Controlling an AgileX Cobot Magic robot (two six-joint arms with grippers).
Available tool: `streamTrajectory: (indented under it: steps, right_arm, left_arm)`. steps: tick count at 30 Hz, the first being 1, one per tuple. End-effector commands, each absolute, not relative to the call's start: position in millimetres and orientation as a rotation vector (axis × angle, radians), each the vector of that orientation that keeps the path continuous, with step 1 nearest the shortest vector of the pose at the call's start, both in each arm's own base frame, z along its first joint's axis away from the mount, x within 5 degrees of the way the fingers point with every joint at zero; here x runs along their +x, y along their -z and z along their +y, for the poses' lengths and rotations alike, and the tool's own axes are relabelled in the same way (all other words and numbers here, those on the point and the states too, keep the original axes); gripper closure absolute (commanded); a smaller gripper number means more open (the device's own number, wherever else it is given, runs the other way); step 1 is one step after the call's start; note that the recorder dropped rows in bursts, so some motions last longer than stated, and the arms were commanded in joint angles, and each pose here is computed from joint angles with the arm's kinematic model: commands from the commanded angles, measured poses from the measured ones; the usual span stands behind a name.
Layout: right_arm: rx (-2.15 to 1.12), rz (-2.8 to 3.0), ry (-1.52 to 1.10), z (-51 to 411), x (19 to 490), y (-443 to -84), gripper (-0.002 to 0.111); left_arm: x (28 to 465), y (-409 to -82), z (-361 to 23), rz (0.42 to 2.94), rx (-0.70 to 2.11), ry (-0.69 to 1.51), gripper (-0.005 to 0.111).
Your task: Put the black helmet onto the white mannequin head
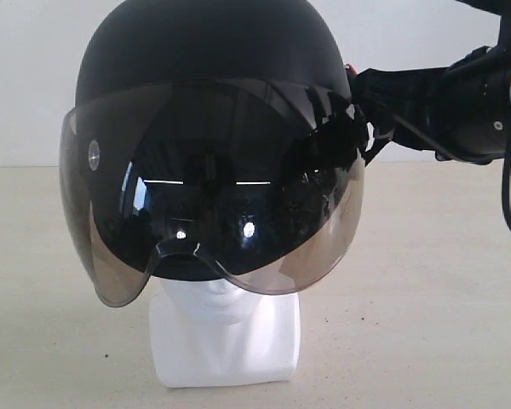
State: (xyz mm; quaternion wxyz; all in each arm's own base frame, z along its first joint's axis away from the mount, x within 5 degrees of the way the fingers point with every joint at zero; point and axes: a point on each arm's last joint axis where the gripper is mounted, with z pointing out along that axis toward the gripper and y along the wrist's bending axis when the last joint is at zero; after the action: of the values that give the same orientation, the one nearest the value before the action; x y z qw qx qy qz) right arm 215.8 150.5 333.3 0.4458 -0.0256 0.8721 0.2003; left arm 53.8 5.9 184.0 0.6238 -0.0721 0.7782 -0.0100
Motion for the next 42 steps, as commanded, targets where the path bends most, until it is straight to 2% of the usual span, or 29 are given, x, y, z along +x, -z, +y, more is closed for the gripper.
streamTrajectory:
  steps: [1,14,20,22,23,24,28,37,42]
  right_arm:
    - [-0.085,2.098,-0.513,148.1,217.6,-339.3,0.068]
    - [-0.058,2.098,-0.552,148.5,215.9,-341.9,0.068]
    - [-0.066,2.028,-0.446,129.8,204.7,-374.0,0.068]
    - [-0.059,1.996,-0.410,120.2,197.5,-388.4,0.077]
    - [-0.076,1.976,-0.397,117.3,194.7,-394.1,0.087]
    - [-0.128,1.931,-0.372,111.8,187.9,-404.9,0.108]
    - [-0.178,1.880,-0.370,105.4,177.6,-416.7,0.108]
    - [-0.306,1.885,-0.311,106.3,174.8,-415.0,0.108]
    - [-0.580,1.750,-0.290,117.7,171.0,-420.6,0.108]
  left_arm:
    - [54.1,-185.9,5.9,1.778,-0.166,0.021,0.102]
    - [54.1,-185.9,5.9,1.778,-0.166,0.021,0.102]
    - [54.1,-185.9,5.8,1.778,-0.164,0.023,0.102]
    - [54.1,-185.9,5.7,1.779,-0.162,0.025,0.102]
    - [54.1,-185.9,5.7,1.779,-0.162,0.025,0.102]
    - [54.1,-185.9,5.7,1.779,-0.162,0.025,0.102]
    - [54.1,-186.1,7.0,1.778,-0.130,-0.022,0.102]
    - [54.6,-188.9,7.2,1.749,-0.103,-0.046,0.102]
    - [54.4,-224.6,-1.5,1.357,-0.008,0.022,0.102]
